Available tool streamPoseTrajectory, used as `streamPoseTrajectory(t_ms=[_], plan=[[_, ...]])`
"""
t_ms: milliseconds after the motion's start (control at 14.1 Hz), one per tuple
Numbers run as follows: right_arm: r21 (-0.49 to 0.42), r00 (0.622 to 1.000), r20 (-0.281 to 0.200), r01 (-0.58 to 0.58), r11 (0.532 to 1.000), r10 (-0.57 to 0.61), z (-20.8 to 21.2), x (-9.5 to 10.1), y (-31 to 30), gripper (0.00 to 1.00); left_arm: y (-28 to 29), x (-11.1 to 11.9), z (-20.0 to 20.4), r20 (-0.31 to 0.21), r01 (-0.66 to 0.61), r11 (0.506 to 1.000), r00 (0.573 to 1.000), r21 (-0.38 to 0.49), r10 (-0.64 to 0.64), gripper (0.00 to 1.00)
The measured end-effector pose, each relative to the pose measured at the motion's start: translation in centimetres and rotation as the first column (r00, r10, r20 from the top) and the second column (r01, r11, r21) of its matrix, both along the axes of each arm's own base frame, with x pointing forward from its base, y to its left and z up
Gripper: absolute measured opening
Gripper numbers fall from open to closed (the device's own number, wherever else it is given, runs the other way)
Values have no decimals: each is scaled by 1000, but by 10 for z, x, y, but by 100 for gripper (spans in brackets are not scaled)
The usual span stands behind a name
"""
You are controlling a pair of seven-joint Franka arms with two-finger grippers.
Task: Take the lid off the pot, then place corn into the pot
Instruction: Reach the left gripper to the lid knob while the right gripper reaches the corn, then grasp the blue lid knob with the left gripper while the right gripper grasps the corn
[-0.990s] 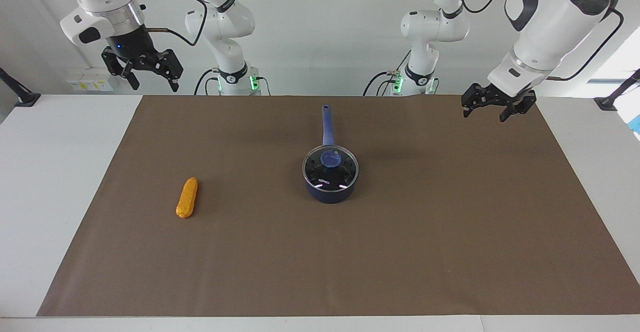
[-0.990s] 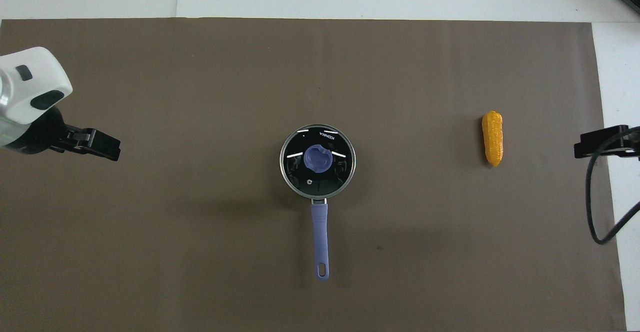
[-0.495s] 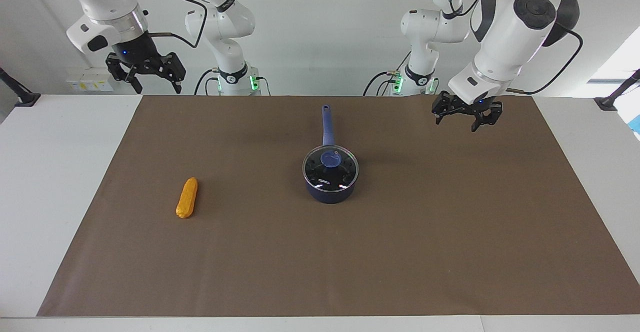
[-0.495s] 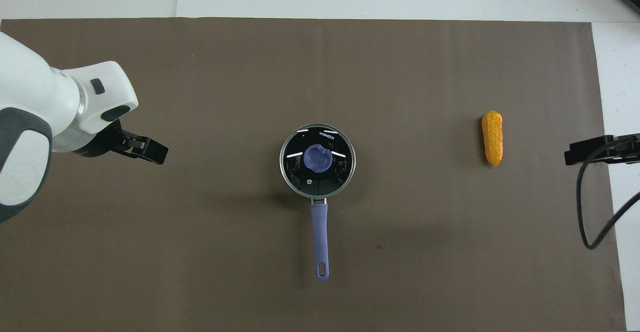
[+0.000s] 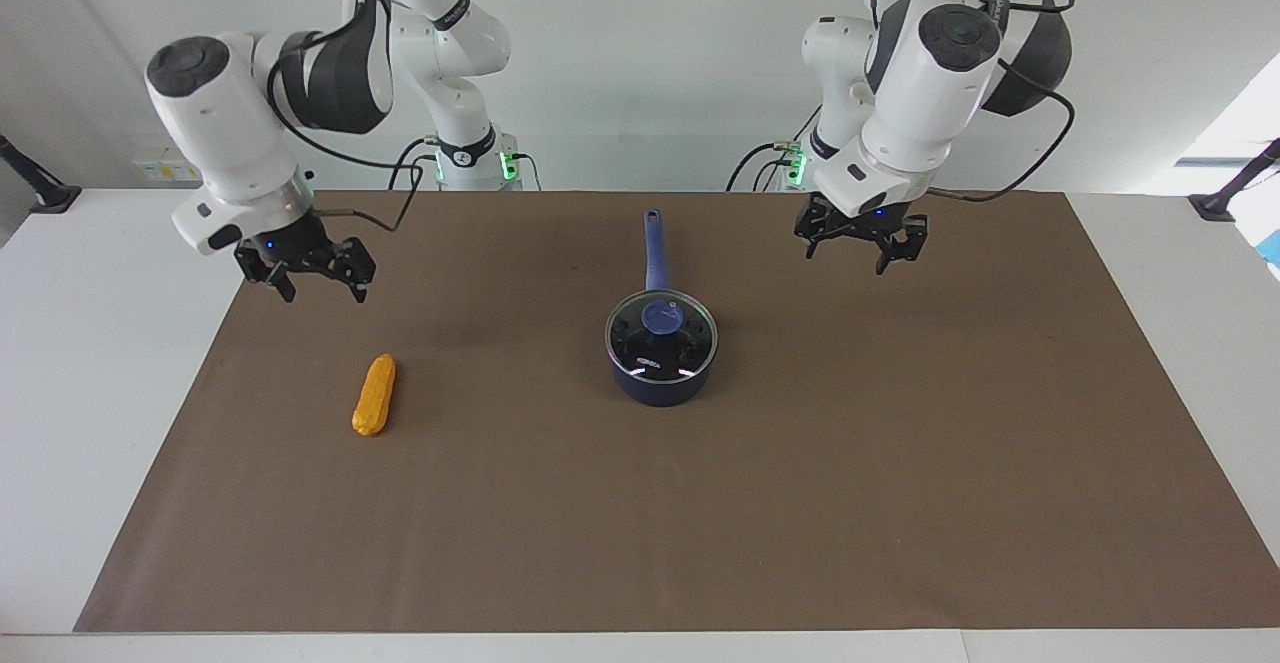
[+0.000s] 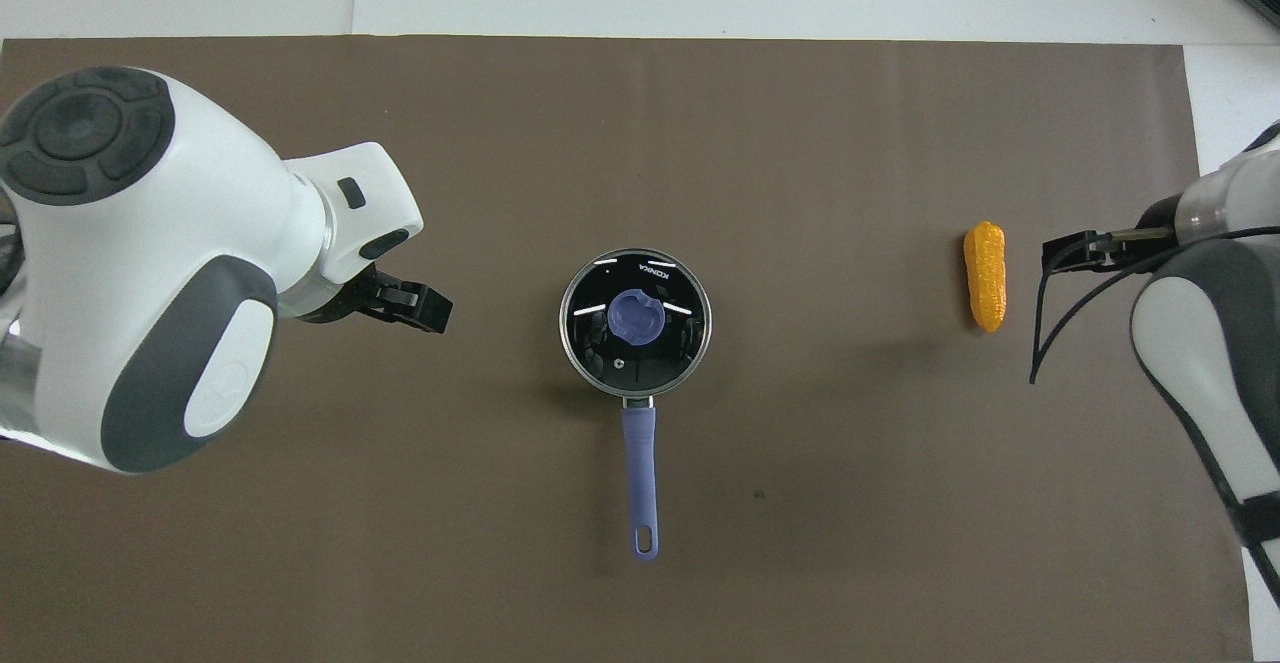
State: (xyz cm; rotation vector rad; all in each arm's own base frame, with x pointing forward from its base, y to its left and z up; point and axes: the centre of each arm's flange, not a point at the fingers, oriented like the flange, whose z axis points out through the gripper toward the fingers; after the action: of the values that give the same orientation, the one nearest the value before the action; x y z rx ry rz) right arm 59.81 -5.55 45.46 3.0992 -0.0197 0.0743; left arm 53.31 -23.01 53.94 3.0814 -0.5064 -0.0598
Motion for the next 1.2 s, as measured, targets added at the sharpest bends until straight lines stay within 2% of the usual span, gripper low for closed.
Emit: streamPoseTrajectory(t_ms=[212,354,566,778,1061,1131,1202], plan=[[-16,1000,6,2,1000,-2,-67,25,-5,100,-32,-6,-8,17,-34,999,999,-7,34,100],[-8,1000,9,11,1000,-11,-94,33,-7,100,-53,-8,-20,10,-68,998,998,-1,68,100],[49,998,7,60,997,-61,-132,39,-6,100,-98,-8,-50,-12,-133,991,991,20,133,100],[60,997,5,75,995,-75,-154,42,-7,100,-138,-2,-69,-12,-192,981,981,12,192,100],[61,997,-2,72,996,-72,-158,41,-4,100,-177,-2,-82,4,-235,972,972,-14,235,100],[61,997,-3,72,996,-72,-158,41,-4,93,-186,-2,-86,5,-238,971,971,-16,238,100],[61,997,-3,72,996,-72,-158,41,-4,82,-191,-1,-90,5,-242,970,970,-16,242,100]])
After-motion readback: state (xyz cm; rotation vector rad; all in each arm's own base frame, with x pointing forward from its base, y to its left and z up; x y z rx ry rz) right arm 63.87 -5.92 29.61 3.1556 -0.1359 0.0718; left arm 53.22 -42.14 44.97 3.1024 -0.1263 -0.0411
